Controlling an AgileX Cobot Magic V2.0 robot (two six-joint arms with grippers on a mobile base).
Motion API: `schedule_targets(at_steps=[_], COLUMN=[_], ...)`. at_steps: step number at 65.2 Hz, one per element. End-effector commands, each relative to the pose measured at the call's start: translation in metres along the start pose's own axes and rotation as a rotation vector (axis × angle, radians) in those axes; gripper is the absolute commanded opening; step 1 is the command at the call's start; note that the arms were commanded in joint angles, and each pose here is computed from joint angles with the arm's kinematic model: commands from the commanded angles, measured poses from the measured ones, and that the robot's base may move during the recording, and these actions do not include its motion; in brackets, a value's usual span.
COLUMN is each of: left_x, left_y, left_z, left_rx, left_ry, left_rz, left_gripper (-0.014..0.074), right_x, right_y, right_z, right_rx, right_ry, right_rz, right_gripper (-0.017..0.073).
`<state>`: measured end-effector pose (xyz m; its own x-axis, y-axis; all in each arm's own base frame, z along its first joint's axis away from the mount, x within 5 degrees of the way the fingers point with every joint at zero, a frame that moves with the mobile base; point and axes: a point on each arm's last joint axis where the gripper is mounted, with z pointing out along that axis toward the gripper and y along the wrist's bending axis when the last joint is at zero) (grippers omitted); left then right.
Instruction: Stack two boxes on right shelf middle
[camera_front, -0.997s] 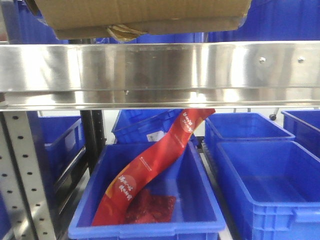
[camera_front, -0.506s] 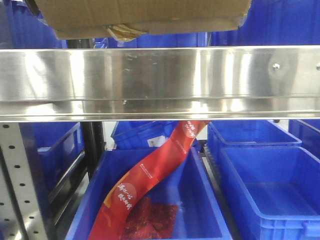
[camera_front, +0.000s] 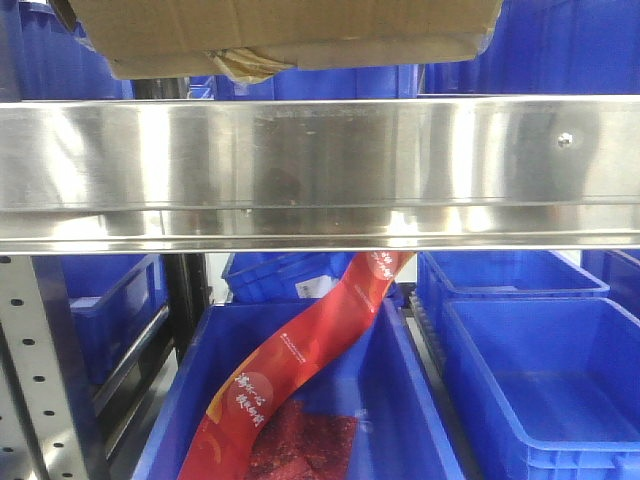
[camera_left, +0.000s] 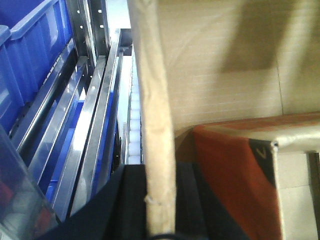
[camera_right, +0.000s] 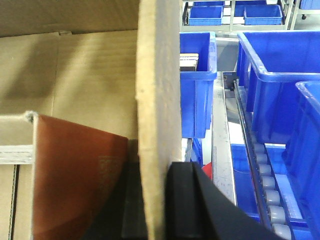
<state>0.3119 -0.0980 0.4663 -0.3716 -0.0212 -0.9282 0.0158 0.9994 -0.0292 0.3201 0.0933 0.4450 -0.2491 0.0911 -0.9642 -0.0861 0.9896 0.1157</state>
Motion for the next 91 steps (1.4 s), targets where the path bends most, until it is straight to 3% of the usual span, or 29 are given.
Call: schedule_targets(at_steps=[1,16,29,44,57,62,69,77,86,91], left_x=[-0.008,-0.008,-0.010,-0.001,0.006,0.006,0.006,0.006,0.006,0.006], left_y=[-0.003,-0.003,-0.004,-0.009,-0.011,-0.011,-0.011,-0.011,-0.011,-0.011], left_z=[-0.006,-0.006,-0.006,0.008,0.019,0.019,0.019,0.019,0.019,0.019], left_rx=[0.038,0.038,0.055,0.052,0.040,0.040,0.040,0.042,0.044,0.044], left_ry=[-0.062,-0.062,-0.081,-0.025,0.024,0.024,0.026,0.022,0.019,0.019], left_rz=[-0.008,-0.008,-0.013,-0.018,-0.018,-0.018,-0.018,-0.018,-0.018,-0.018], left_gripper=[-0.0111,-0.0111,-0.0111,-0.0111,-0.0111,-0.0104,0.0003,0.0217,0.0403,0.0424], right_x=[-0.015,0.002,0.003,0.010,0.019,0.022,0.023,0.023,0.023,0.022], right_y=[0.005,-0.001,-0.001,0.002,0.002,0.003,0.003,0.003,0.003,0.003], right_z=[-0.009,-0.009,-0.009,-0.006,0.004,0.008,0.009,0.009,0.009,0.008], right_rx=[-0.062,0.049,0.045,0.024,0.047,0.050,0.051,0.051,0.051,0.050], right_ry=[-0.101,0.078,0.082,0.142,0.194,0.203,0.207,0.207,0.207,0.203], right_rz=[0.008,0.020,0.030,0.112,0.104,0.102,0.101,0.101,0.101,0.102], right_gripper=[-0.0151,-0.0151,-0.0151,-0.0151,-0.0148,-0.0073,0.0149,0.0367,0.0426,0.0423])
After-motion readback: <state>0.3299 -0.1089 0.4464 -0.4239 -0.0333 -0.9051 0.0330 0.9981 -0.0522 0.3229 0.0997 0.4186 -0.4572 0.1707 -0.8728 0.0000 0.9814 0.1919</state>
